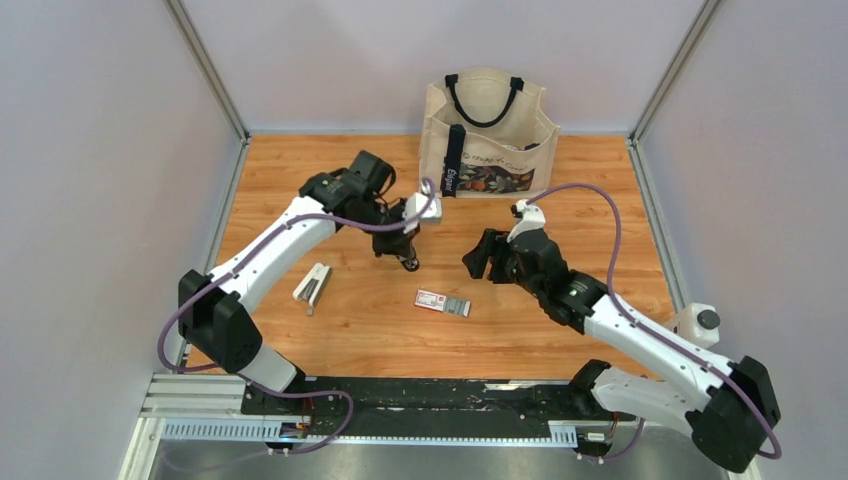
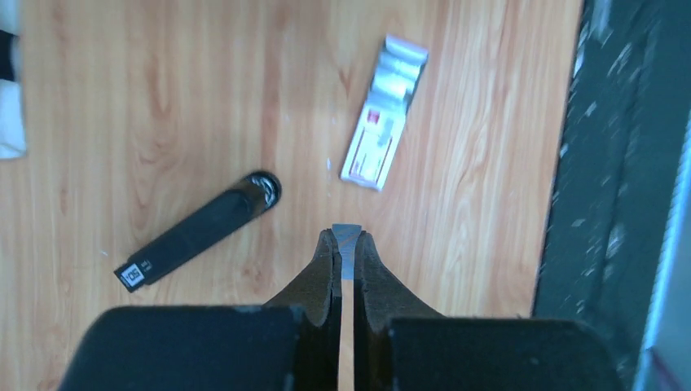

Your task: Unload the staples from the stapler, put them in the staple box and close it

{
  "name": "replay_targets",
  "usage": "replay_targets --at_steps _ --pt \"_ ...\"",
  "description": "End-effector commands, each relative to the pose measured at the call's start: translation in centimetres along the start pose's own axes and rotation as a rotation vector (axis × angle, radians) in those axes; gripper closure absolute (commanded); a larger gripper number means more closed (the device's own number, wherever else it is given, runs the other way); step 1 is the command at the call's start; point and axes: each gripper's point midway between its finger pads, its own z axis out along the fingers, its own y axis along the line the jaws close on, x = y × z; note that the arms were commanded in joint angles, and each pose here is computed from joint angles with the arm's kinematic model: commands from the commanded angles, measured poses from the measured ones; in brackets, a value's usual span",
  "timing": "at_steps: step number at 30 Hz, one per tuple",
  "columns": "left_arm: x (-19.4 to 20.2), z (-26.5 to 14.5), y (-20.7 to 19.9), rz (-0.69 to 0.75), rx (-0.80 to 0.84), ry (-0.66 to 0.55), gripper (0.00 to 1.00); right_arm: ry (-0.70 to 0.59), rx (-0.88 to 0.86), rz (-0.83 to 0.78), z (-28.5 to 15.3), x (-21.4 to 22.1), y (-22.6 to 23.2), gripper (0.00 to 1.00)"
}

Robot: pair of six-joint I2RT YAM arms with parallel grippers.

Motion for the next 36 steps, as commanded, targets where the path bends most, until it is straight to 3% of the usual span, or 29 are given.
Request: replay_targets --at_steps 1,4,16,25,36 --pt "-6.5 -4.3 -1.0 -0.263 0.12 -0.303 1.0 -0.122 -0.233 -0.085 -3.3 -4.1 4.6 0.29" --pt "-9.3 -6.4 -0.7 -0.367 0.2 -0.465 1.0 -0.137 -0.341 -0.112 -5.0 -5.4 7.0 0.3" --pt "-15.7 -10.6 -2.0 -0.519 0.46 -0.797 1.0 -0.131 -0.63 -0.075 -7.5 -8.7 14.3 0.4" --pt "-17.8 -12.5 -2.2 -0.562 0.613 -0.921 1.0 -0.148 -0.732 -0.06 -8.8 -9.2 16.0 0.44" --pt "-17.0 -11.6 -2.2 -0.582 0.623 -0.914 1.0 -0.181 -0.763 -0.063 -10.5 -10.0 16.4 0.46"
